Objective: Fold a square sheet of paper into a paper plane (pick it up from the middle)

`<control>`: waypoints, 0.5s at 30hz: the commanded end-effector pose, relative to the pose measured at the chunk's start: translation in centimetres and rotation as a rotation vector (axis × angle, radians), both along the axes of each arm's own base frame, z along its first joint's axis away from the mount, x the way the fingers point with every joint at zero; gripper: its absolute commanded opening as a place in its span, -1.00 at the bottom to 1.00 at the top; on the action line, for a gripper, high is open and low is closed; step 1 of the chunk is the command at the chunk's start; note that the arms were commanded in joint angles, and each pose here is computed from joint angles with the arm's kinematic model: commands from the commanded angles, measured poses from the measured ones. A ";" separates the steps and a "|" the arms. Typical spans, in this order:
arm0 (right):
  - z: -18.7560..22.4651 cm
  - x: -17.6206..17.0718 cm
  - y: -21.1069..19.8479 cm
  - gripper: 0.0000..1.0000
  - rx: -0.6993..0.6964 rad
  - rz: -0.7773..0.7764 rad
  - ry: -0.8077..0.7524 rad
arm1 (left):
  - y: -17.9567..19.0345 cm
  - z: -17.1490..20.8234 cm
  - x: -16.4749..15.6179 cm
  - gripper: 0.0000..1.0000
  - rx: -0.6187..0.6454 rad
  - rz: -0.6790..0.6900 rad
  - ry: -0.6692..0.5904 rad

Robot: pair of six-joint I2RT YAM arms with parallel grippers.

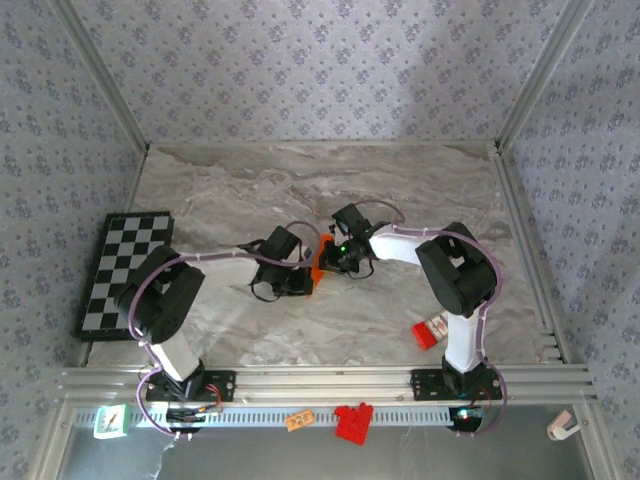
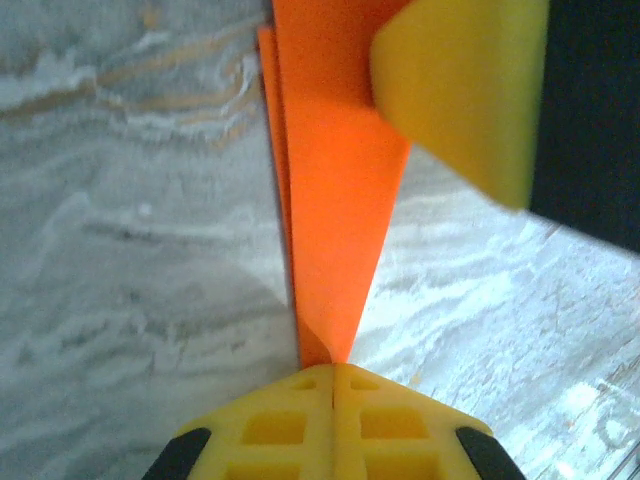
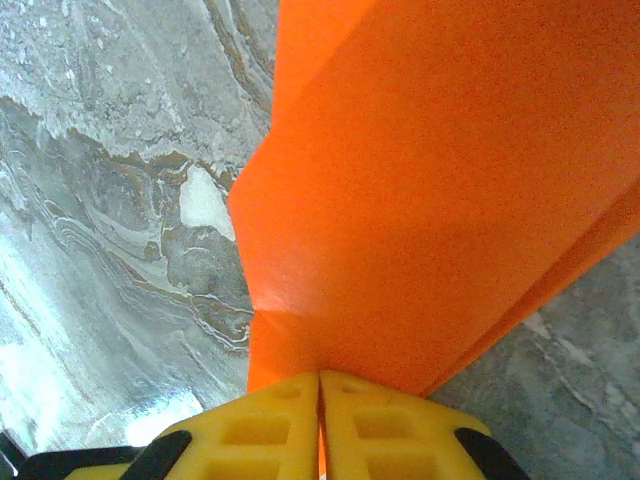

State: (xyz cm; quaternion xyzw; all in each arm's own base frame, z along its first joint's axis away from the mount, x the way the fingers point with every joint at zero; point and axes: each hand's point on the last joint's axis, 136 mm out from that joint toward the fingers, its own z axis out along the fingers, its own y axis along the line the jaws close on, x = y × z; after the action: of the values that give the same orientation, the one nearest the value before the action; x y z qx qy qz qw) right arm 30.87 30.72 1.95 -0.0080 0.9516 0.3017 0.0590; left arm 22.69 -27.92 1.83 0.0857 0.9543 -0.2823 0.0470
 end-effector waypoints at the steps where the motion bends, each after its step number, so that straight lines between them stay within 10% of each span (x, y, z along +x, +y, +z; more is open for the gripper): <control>1: -3.9 -0.8 -3.0 -0.78 -0.152 -0.070 0.070 | 4.1 -2.4 -5.5 -0.91 0.174 -0.041 0.166; 15: -1.4 -2.1 -1.8 -0.78 -0.067 -0.117 0.071 | 1.5 5.8 0.2 -0.85 -0.088 0.064 -0.090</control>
State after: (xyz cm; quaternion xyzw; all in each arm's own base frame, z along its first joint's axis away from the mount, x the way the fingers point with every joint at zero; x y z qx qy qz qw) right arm 30.49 30.62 2.11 0.0216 0.9502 0.3044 0.0634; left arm 21.41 -25.45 5.57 0.0757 0.9532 -0.2839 0.0711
